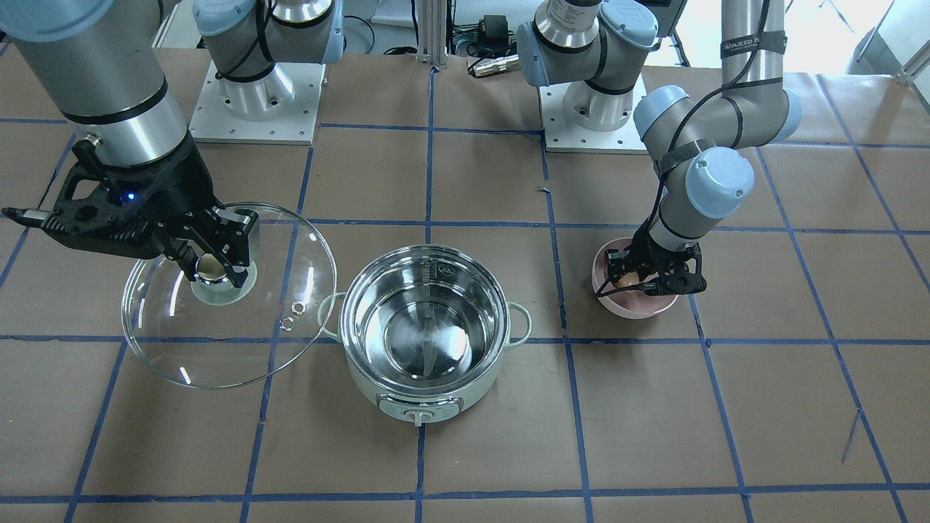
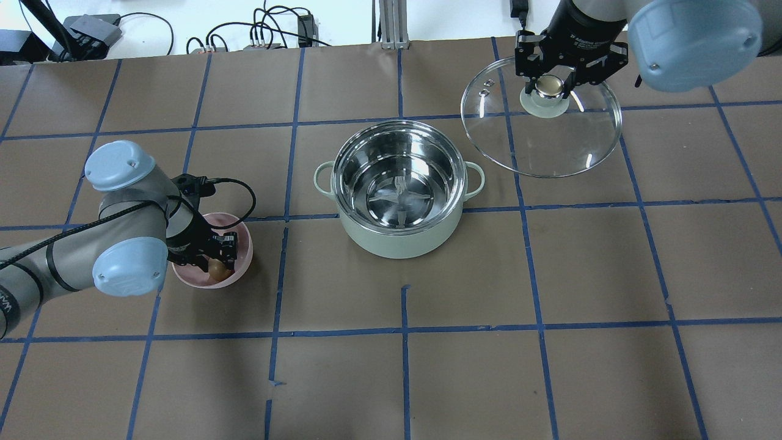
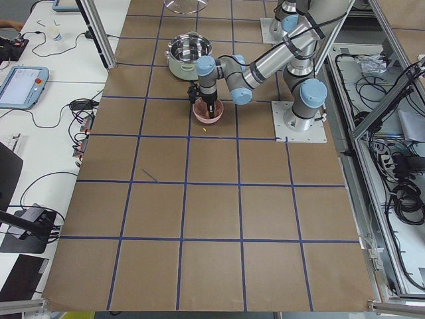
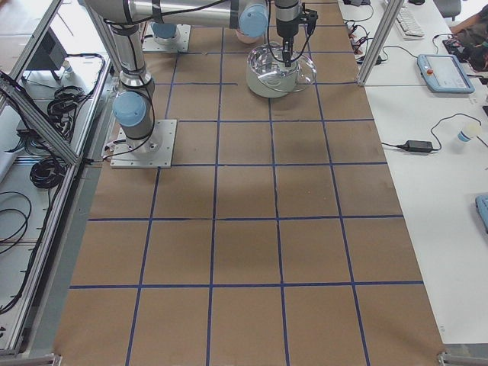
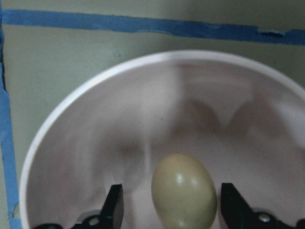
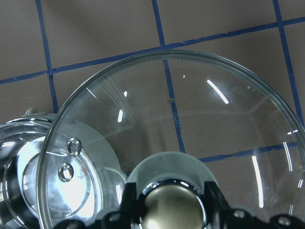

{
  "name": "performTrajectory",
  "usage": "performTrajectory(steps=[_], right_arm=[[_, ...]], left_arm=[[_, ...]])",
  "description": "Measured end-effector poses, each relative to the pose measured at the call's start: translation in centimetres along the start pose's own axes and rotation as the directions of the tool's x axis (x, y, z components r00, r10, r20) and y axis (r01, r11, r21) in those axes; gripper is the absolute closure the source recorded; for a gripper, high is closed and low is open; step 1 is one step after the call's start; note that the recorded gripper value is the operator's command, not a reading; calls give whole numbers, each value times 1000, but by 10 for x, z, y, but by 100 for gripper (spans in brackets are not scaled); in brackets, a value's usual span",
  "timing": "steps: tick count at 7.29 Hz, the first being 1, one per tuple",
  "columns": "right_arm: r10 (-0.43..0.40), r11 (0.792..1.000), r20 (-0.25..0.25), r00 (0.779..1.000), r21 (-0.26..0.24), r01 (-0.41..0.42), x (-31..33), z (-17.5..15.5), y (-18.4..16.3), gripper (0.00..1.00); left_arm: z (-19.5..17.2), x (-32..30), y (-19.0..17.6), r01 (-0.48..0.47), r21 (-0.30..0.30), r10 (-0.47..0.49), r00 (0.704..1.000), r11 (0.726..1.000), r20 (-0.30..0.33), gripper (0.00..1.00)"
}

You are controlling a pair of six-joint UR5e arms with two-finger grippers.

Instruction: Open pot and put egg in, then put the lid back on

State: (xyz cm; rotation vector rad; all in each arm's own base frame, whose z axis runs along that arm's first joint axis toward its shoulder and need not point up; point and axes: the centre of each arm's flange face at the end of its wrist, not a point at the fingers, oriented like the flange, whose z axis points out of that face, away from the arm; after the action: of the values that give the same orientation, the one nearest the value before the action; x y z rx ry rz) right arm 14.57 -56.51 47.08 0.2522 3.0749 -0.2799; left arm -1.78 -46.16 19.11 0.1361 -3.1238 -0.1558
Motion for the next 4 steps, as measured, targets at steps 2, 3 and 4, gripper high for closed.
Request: performTrajectory(steps=[2, 3, 4], right_arm=[[-31, 1000, -1, 1000, 0, 31, 0, 0, 0, 62], [-36, 999, 1, 999, 0, 36, -1, 0, 1, 61], [-38, 999, 3, 999, 0, 38, -1, 0, 1, 60]], left_arm=[[0, 0, 0, -1, 0, 1, 1000, 1000, 0, 87], [0, 0, 0, -2, -1, 2, 1000, 1000, 0, 87], [0, 0, 0, -2, 0, 2, 1000, 1000, 0, 87]])
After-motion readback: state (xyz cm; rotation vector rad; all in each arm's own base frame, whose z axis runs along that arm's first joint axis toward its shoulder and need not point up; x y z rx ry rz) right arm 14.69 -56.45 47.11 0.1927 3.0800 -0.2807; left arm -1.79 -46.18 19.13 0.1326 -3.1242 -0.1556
